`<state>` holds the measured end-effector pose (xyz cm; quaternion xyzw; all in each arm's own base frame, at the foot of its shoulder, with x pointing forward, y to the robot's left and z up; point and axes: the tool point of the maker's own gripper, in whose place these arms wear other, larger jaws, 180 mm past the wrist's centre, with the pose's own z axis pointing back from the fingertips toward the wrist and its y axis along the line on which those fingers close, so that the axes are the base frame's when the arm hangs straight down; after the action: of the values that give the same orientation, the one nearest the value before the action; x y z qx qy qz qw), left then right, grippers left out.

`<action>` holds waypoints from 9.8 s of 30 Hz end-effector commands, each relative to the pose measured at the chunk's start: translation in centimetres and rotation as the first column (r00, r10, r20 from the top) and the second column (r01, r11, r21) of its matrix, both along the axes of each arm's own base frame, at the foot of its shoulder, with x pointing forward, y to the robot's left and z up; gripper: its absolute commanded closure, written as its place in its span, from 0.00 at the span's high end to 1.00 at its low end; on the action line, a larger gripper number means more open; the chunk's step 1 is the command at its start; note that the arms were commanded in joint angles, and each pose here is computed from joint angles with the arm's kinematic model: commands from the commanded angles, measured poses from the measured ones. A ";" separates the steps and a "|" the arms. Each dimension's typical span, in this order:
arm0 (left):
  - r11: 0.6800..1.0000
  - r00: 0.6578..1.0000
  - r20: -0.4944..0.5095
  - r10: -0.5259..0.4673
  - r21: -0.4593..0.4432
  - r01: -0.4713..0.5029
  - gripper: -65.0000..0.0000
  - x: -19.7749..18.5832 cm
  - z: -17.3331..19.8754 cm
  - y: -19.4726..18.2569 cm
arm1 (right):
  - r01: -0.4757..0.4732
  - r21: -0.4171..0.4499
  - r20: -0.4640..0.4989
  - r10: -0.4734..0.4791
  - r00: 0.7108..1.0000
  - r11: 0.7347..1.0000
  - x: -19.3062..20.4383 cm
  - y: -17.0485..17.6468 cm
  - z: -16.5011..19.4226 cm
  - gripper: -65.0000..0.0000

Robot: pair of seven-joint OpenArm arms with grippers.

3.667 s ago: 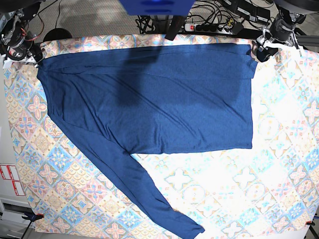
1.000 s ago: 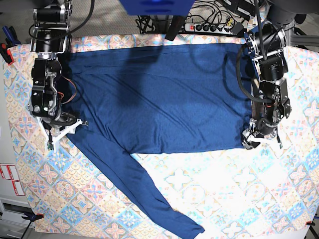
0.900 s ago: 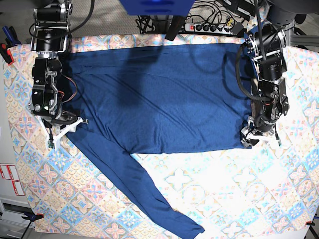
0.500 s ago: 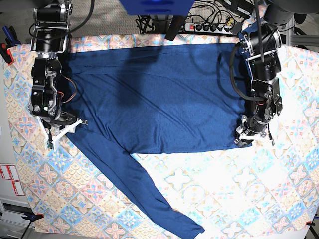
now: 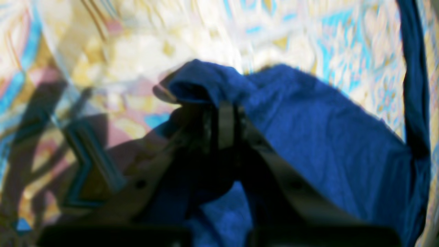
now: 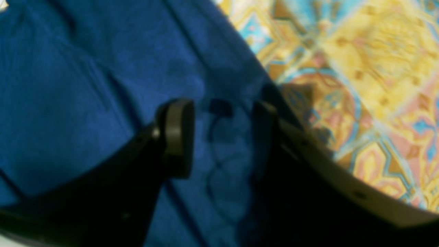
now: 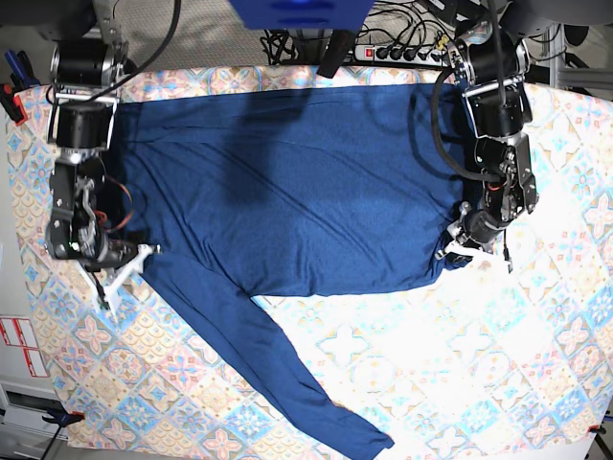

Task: Fold the T-shirt properly
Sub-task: 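Grasp the shirt's side edges with both grippers, then fold the grasped side edges toward the collar with both grippers, then grasp the sleeve near the right gripper with the right gripper, then pull the sleeve with the right gripper up along the folded body, then reach the left gripper toward the other sleeve and grasp it, then lay the grasped sleeve back along the body with the left gripper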

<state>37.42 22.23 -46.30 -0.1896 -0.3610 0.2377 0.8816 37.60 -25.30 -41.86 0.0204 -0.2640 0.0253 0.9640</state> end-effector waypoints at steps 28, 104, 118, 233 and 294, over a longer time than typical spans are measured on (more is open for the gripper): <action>1.000 0.999 0.051 0.011 0.024 -0.012 0.00 -0.2 1.1 1.0 | -0.205 -0.007 -0.021 0.205 0.979 0.979 1.1 0.3 -6.4 0.21; 0.934 0.971 -0.138 -0.197 0.273 0.229 0.50 -16.4 2.5 3.6 | -0.223 -0.198 0.113 0.248 0.962 0.954 -9.8 -4.6 5.0 0.36; 0.960 0.988 -0.097 -0.120 0.242 0.140 0.64 -16.4 2.7 3.6 | -0.367 -0.048 0.146 0.370 0.918 0.929 1.6 3.0 2.9 0.39; 0.983 0.950 0.256 -0.179 0.083 0.163 0.64 -7.1 12.0 -2.5 | -0.773 0.106 0.032 0.775 0.631 0.625 -23.3 19.0 -0.1 0.10; 0.681 0.680 0.033 -0.733 0.040 0.732 0.00 -2.5 -0.1 -34.5 | -0.493 -0.110 0.123 0.504 0.855 0.863 -17.5 6.7 4.0 0.19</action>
<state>34.88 -11.87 -46.72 -0.3141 -0.2852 -0.1308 0.8960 19.64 -18.42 -38.67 0.0552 -0.3073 0.2796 0.9079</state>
